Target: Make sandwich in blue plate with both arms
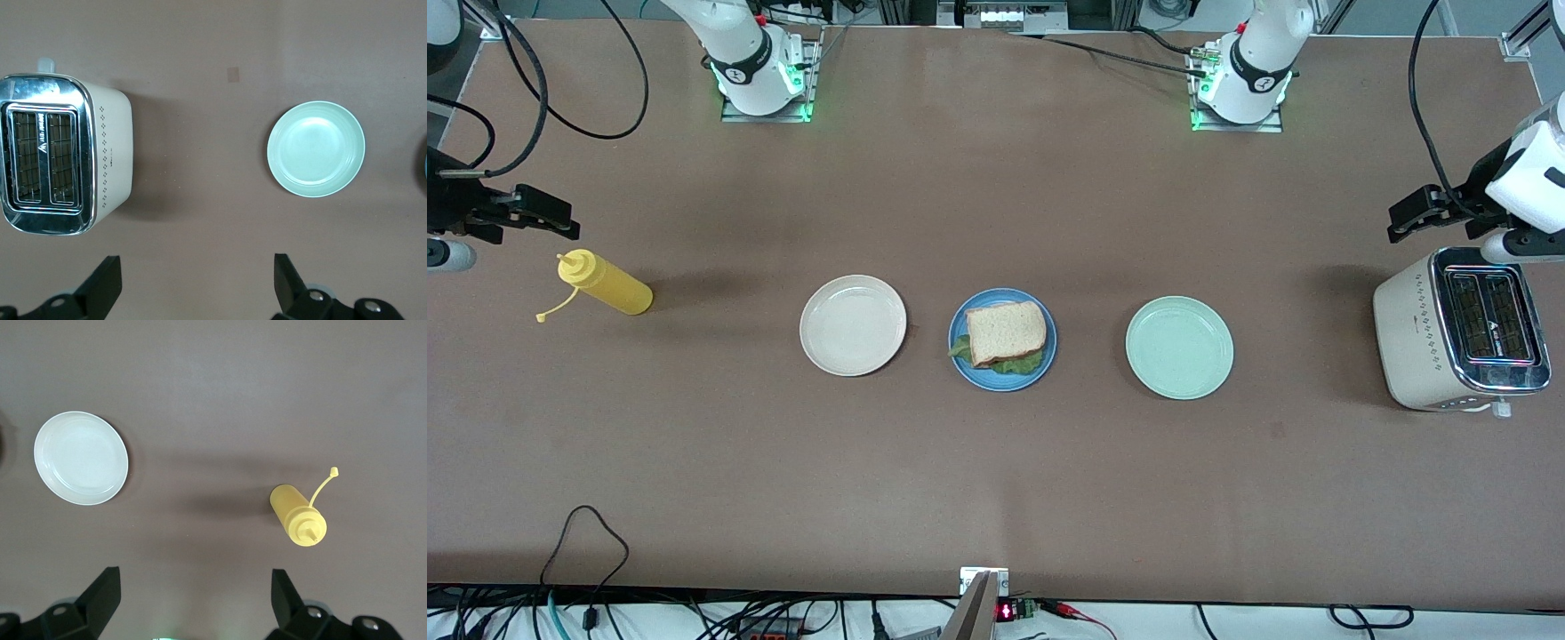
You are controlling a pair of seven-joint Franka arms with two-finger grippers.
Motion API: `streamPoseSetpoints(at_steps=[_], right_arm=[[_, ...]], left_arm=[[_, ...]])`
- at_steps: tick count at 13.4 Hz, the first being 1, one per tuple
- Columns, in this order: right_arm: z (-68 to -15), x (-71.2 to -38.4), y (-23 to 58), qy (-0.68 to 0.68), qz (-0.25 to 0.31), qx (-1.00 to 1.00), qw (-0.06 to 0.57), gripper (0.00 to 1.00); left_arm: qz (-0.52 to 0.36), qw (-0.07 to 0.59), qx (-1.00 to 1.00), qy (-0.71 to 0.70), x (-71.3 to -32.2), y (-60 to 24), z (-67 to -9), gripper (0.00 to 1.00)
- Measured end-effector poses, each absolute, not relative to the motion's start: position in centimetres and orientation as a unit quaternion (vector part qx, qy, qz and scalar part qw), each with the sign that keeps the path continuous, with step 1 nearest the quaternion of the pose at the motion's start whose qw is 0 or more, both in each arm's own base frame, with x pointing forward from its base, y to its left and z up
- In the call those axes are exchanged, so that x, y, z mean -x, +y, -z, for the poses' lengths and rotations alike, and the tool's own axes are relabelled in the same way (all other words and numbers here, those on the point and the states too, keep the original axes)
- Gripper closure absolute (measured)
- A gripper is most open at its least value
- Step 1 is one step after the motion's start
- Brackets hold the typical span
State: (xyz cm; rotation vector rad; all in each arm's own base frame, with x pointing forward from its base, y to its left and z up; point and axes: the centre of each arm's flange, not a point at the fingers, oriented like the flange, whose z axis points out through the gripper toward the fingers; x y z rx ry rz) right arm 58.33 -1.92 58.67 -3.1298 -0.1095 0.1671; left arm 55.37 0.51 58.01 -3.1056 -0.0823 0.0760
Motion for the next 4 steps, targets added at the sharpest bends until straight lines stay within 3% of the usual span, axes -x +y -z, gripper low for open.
streamPoseSetpoints(at_steps=[4], right_arm=[[-58.66, -58.32, -1.92, -0.035, -0.054, 0.998, 0.003, 0.0]], left_arm=[[-0.027, 0.017, 0.999, -0.026, -55.33, 0.51, -57.74, 0.0]])
